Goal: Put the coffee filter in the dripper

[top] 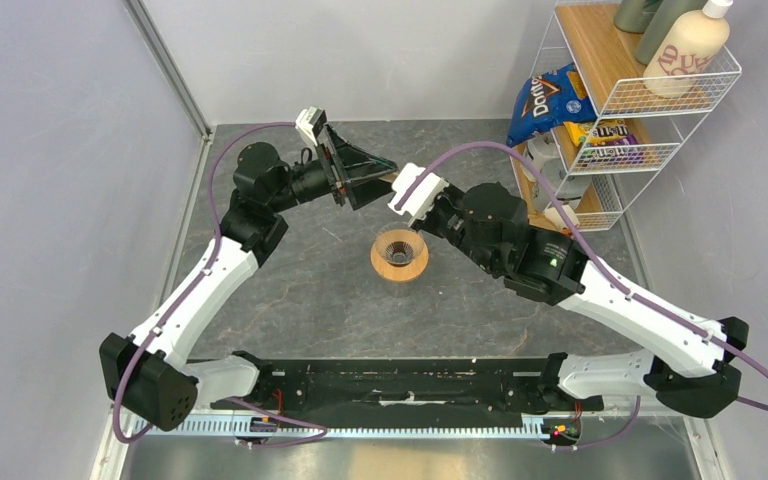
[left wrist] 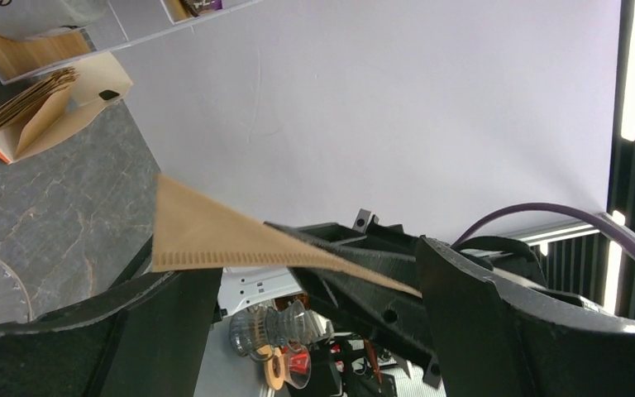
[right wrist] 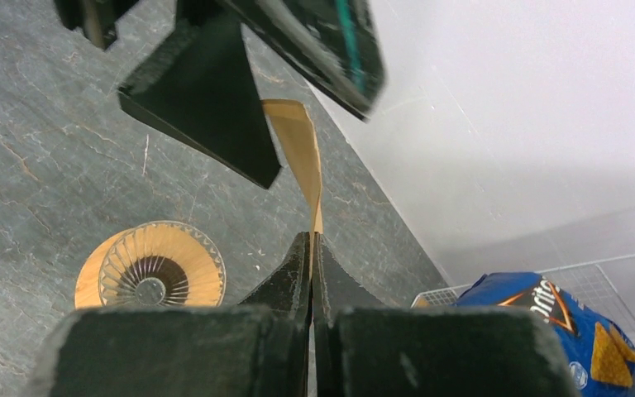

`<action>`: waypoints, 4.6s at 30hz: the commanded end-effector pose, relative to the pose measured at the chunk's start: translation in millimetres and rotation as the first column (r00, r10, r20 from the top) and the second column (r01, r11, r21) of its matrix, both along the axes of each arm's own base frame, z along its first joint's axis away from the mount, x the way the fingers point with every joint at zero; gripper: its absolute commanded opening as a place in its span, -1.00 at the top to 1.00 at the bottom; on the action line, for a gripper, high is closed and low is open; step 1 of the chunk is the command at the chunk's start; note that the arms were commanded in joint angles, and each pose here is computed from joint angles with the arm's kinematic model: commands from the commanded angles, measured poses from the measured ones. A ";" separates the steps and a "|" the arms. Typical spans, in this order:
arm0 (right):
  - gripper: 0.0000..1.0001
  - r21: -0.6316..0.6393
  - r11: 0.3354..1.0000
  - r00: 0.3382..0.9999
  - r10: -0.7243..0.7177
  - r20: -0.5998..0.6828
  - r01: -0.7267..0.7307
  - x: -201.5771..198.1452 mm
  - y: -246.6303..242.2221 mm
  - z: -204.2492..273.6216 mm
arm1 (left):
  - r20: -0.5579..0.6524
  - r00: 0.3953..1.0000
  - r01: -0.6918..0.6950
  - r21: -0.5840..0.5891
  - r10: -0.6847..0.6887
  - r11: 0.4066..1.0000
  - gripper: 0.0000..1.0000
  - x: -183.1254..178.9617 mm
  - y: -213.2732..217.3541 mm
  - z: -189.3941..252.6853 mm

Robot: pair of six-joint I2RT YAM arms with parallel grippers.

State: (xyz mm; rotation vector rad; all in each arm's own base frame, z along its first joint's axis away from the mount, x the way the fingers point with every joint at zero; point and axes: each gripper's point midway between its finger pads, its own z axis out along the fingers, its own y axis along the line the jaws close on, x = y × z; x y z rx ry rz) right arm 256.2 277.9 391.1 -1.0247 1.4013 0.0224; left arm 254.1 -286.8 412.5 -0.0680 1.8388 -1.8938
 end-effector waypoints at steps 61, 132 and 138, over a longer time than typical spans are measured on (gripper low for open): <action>-0.93 0.183 0.911 0.725 0.406 -0.556 -0.370 -130.6 -53.8 -35.0 | 0.685 0.411 0.200 0.577 -0.602 0.792 0.96 -121.1 24.1 -58.2; 1.00 0.815 0.510 0.688 0.697 -0.203 -0.276 -60.2 16.3 118.5 | 0.769 0.638 0.027 -0.079 0.044 0.996 -0.86 -89.2 41.1 57.0; 1.00 0.830 0.491 0.686 0.701 -0.195 -0.265 -52.2 21.9 127.6 | 0.668 0.730 -0.026 -0.183 0.144 0.983 -0.81 -68.6 42.8 73.1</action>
